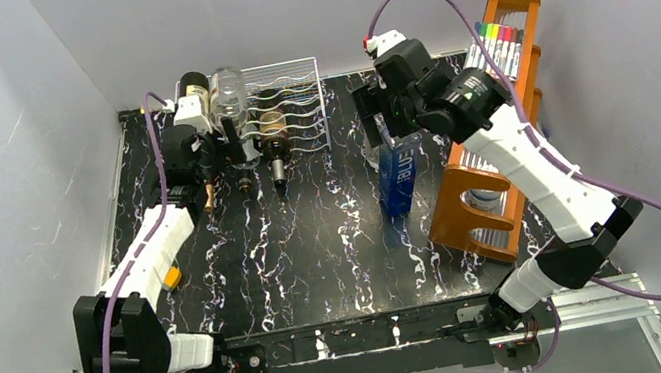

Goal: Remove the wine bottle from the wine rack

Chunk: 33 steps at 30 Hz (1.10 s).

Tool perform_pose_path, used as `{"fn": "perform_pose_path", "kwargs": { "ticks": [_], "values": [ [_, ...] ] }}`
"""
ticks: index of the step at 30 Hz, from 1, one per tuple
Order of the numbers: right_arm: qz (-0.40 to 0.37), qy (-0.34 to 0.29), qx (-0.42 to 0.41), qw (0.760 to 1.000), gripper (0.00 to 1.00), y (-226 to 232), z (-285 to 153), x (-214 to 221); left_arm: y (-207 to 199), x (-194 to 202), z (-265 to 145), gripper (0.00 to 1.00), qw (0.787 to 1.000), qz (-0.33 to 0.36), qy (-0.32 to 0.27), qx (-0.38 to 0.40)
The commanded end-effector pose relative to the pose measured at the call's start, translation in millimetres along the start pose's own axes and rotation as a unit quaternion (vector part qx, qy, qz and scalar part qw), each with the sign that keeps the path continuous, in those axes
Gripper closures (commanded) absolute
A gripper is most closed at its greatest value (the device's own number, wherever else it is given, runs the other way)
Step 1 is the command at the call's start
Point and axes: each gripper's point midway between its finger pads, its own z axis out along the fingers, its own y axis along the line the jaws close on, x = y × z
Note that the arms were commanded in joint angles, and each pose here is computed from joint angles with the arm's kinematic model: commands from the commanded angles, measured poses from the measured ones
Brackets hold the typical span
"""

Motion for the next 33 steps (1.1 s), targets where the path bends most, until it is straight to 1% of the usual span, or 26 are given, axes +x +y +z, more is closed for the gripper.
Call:
{"fn": "perform_pose_path", "kwargs": {
  "ticks": [1, 6, 9, 12, 17, 19, 23, 24, 28, 33],
  "values": [
    [-0.006, -0.075, -0.058, 0.996, 0.02, 10.5, -38.9, -45.5, 5.5, -17.8, -2.6, 0.02, 1.0, -0.029, -0.009, 0.002],
    [-0.008, -0.112, -0.108, 0.988, 0.02, 38.0, -50.8, -77.0, 8.6, -12.2, 3.7, 0.02, 1.0, -0.028, 0.005, 0.001],
    [-0.009, -0.132, -0.147, 0.98, 0.02, 71.5, -51.0, -91.4, 16.6, -12.5, 3.3, 0.02, 0.999, -0.033, 0.004, -0.01],
    [-0.018, -0.139, -0.184, 0.973, 0.02, 113.7, -44.2, -93.8, 26.0, -17.7, -1.2, 0.02, 0.999, -0.033, -0.007, -0.028],
    [-0.041, -0.128, -0.217, 0.967, 0.02, 181.7, -12.1, -79.2, 41.0, -29.6, -12.9, 0.02, 0.997, -0.026, -0.03, -0.066],
    [-0.05, -0.114, -0.2, 0.972, 0.02, 203.8, 18.5, -64.0, 47.4, -35.2, -19.9, 0.02, 0.995, -0.029, -0.045, -0.084],
    [-0.024, -0.114, -0.175, 0.978, 0.02, 219.0, 65.0, -48.0, 63.9, -49.3, -42.1, 0.02, 0.986, -0.044, -0.096, -0.127],
    [-0.02, -0.117, -0.17, 0.978, 0.02, 222.4, 76.2, -44.3, 66.7, -49.7, -45.5, 0.02, 0.985, -0.044, -0.102, -0.136],
    [-0.012, -0.113, -0.126, 0.986, 0.03, 229.2, 130.0, -22.3, 75.4, -48.3, -45.9, 0.02, 0.982, -0.042, -0.092, -0.161],
    [0.015, -0.1, -0.065, 0.993, 0.03, 232.7, 188.0, -0.9, 73.4, -47.6, -43.5, 0.02, 0.983, -0.043, -0.089, -0.155]
  ]
}}
